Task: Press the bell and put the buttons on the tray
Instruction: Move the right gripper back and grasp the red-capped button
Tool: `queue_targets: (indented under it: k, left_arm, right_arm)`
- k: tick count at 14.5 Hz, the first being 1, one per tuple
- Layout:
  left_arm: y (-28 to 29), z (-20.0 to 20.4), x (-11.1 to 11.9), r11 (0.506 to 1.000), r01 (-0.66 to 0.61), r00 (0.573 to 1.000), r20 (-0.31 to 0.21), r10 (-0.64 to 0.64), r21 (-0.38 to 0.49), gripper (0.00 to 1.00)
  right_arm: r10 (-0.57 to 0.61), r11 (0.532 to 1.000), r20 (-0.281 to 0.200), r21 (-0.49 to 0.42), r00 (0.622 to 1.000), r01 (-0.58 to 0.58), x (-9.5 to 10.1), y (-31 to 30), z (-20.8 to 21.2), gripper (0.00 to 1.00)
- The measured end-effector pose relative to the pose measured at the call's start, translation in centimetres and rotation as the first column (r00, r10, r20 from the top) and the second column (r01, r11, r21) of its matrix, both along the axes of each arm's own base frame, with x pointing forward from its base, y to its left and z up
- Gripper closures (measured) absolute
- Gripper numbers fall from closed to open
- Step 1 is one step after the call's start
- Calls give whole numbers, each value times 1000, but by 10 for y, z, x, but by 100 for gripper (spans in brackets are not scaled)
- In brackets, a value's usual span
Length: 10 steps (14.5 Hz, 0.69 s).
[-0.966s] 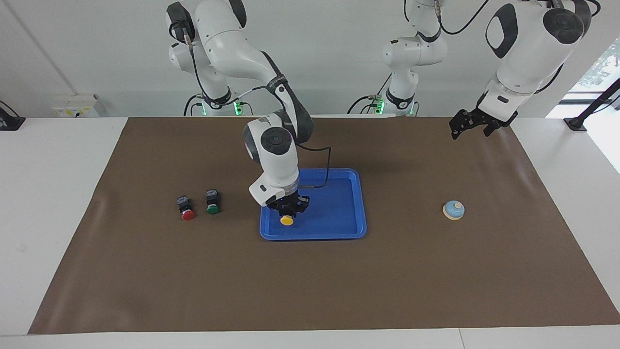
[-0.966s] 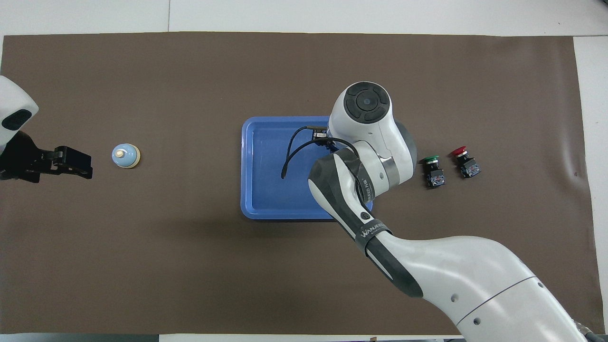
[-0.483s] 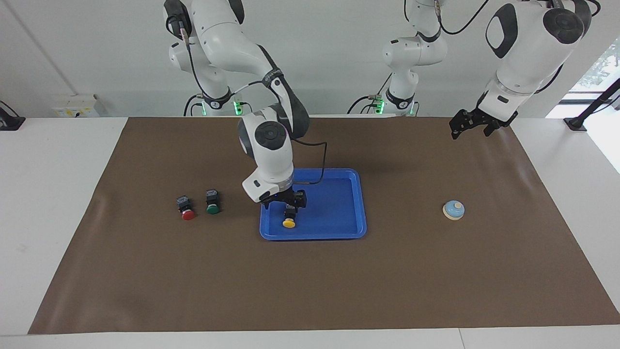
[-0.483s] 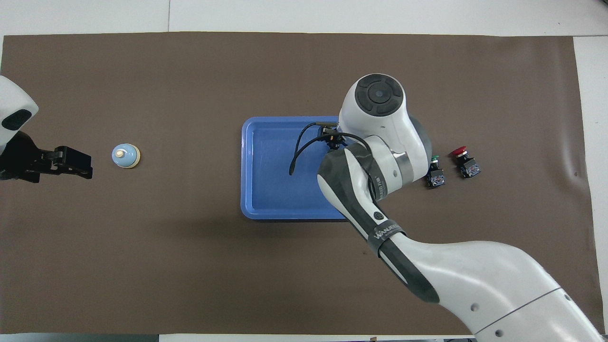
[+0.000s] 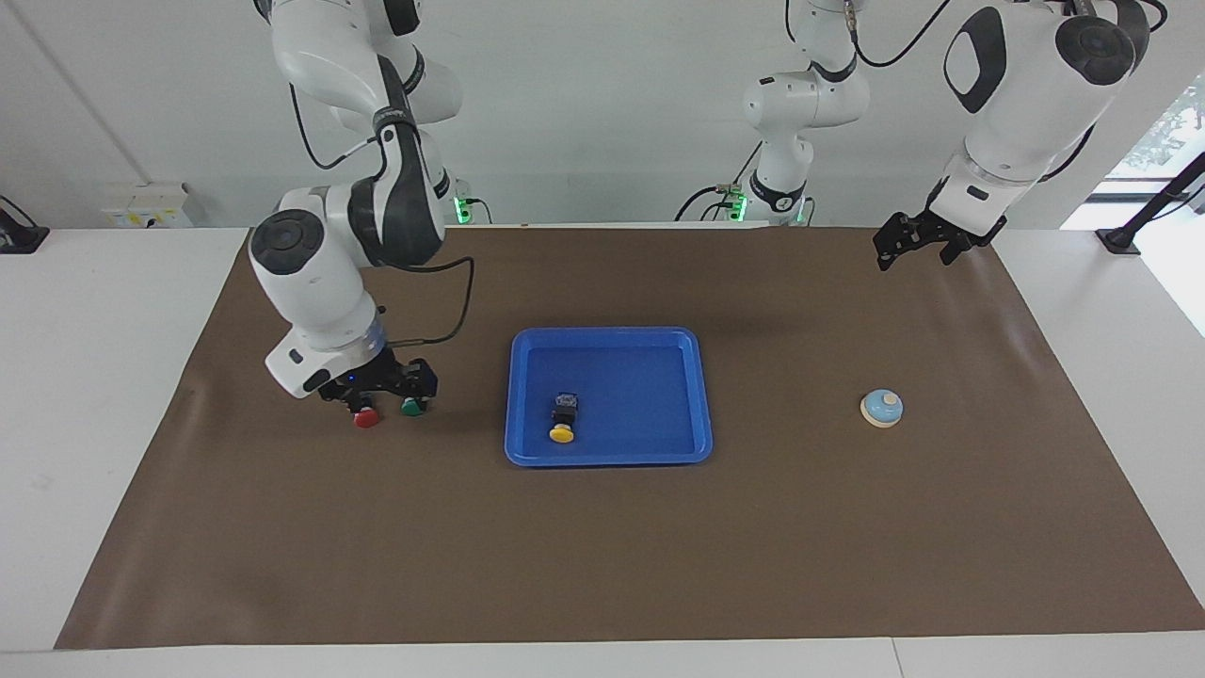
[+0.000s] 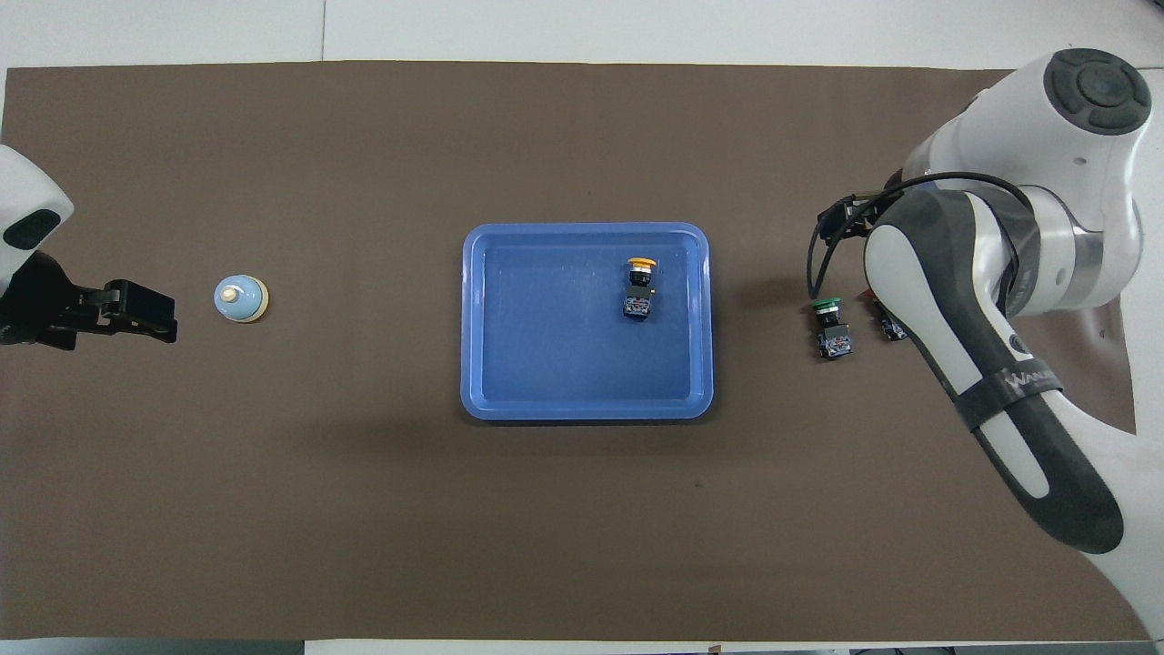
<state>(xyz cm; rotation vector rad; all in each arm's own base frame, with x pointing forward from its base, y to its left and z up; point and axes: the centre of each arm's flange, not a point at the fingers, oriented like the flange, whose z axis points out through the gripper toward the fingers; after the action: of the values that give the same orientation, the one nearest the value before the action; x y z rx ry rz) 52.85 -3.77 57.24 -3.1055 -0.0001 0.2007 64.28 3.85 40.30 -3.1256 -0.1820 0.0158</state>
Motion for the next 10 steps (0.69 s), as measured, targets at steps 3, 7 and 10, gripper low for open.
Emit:
queue_targets:
  k: [3, 7, 10]
  left_arm:
    - [0, 0, 0, 1000, 0, 1000, 0, 0, 0, 0]
    - [0, 0, 0, 1000, 0, 1000, 0, 0, 0, 0]
    - [0, 0, 0, 1000, 0, 1000, 0, 0, 0, 0]
  right_arm:
    - [197, 980, 5, 1, 980, -197, -14, -60, -37, 0]
    - [249, 969, -5, 8, 969, -249, -39, -51, -61, 0]
    - [270, 963, -17, 13, 963, -270, -57, -49, -81, 0]
